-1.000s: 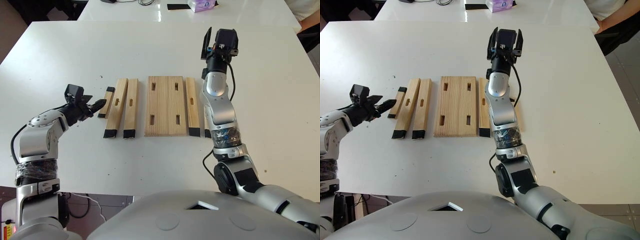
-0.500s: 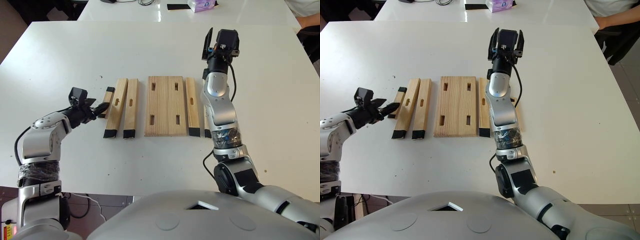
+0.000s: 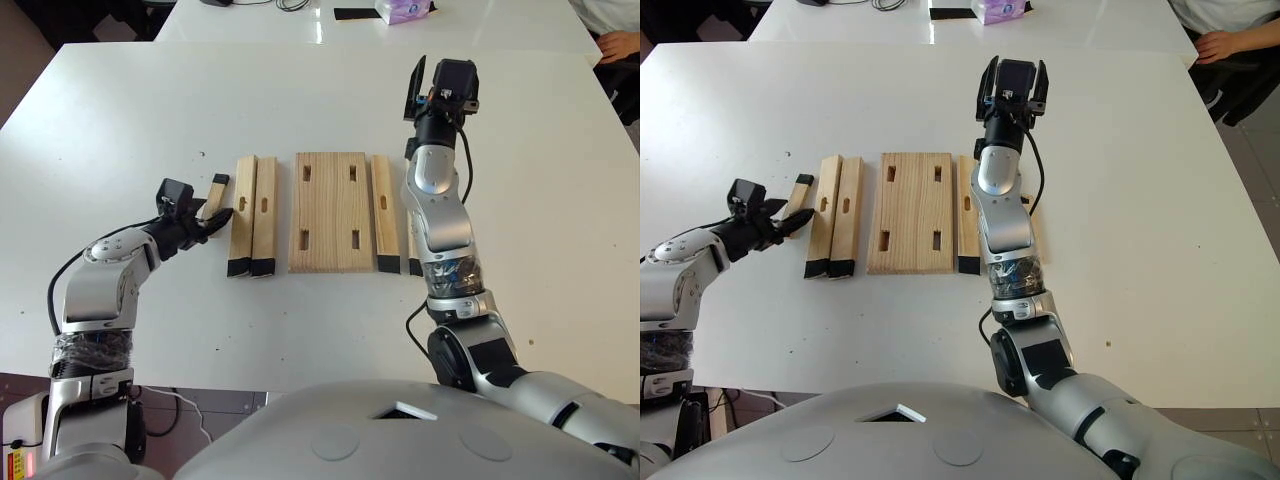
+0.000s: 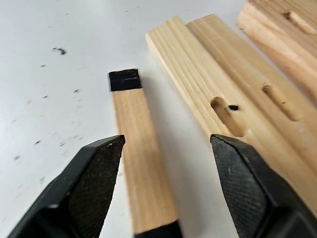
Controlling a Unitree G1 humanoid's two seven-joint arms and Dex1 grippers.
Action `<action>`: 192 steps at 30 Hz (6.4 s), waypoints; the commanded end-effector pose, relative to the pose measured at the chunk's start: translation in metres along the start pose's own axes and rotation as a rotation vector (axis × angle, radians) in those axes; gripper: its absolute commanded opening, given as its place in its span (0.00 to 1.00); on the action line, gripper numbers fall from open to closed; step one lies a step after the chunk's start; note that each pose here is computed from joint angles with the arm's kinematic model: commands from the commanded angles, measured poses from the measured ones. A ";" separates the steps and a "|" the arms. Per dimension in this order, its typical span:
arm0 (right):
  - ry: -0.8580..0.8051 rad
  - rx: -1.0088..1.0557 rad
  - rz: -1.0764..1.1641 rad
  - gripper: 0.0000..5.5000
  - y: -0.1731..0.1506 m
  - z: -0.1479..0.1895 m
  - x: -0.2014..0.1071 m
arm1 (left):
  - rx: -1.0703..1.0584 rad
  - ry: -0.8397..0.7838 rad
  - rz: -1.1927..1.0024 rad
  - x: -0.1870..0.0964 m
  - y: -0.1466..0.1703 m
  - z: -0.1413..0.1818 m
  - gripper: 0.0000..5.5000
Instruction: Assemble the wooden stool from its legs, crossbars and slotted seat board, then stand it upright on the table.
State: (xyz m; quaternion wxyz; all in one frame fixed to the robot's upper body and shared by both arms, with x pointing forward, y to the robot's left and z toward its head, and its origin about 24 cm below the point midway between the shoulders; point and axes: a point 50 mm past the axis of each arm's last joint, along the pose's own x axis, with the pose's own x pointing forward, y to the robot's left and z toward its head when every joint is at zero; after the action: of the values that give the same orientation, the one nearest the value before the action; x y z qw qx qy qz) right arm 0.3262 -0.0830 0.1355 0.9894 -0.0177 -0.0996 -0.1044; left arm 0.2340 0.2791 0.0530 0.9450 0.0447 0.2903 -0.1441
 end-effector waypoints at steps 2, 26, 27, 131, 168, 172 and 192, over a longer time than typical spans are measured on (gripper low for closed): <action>0.021 0.020 -0.017 0.62 0.002 0.000 -0.005 | -0.039 0.053 0.033 -0.002 -0.001 -0.016 0.59; 0.036 0.047 -0.060 0.63 -0.001 0.002 -0.012 | -0.085 0.204 0.031 -0.010 -0.008 -0.029 0.24; 0.036 0.048 -0.061 0.63 -0.001 0.003 -0.013 | -0.080 0.215 0.037 -0.011 -0.008 -0.030 0.24; 0.379 -0.314 1.553 0.24 -0.131 0.009 0.003 | -0.483 -0.753 -0.134 0.066 -0.162 0.158 0.45; 0.526 -0.285 1.535 0.24 -0.140 -0.037 0.004 | -0.416 -0.668 -0.189 0.098 -0.211 0.146 0.45; 0.597 -0.295 1.523 0.24 -0.139 -0.050 0.006 | -0.415 -0.668 -0.197 0.097 -0.213 0.147 0.45; 0.734 -0.283 1.598 0.24 -0.135 -0.076 -0.017 | -0.446 -0.656 -0.226 0.091 -0.216 0.144 0.45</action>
State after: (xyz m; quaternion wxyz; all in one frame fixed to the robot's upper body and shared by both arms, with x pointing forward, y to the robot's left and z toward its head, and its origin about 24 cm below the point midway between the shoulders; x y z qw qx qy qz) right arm 0.3189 -0.2090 0.1133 0.7510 -0.1757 0.1718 0.6129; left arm 0.3233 0.0370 0.1183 0.9588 -0.2140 -0.0051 -0.1867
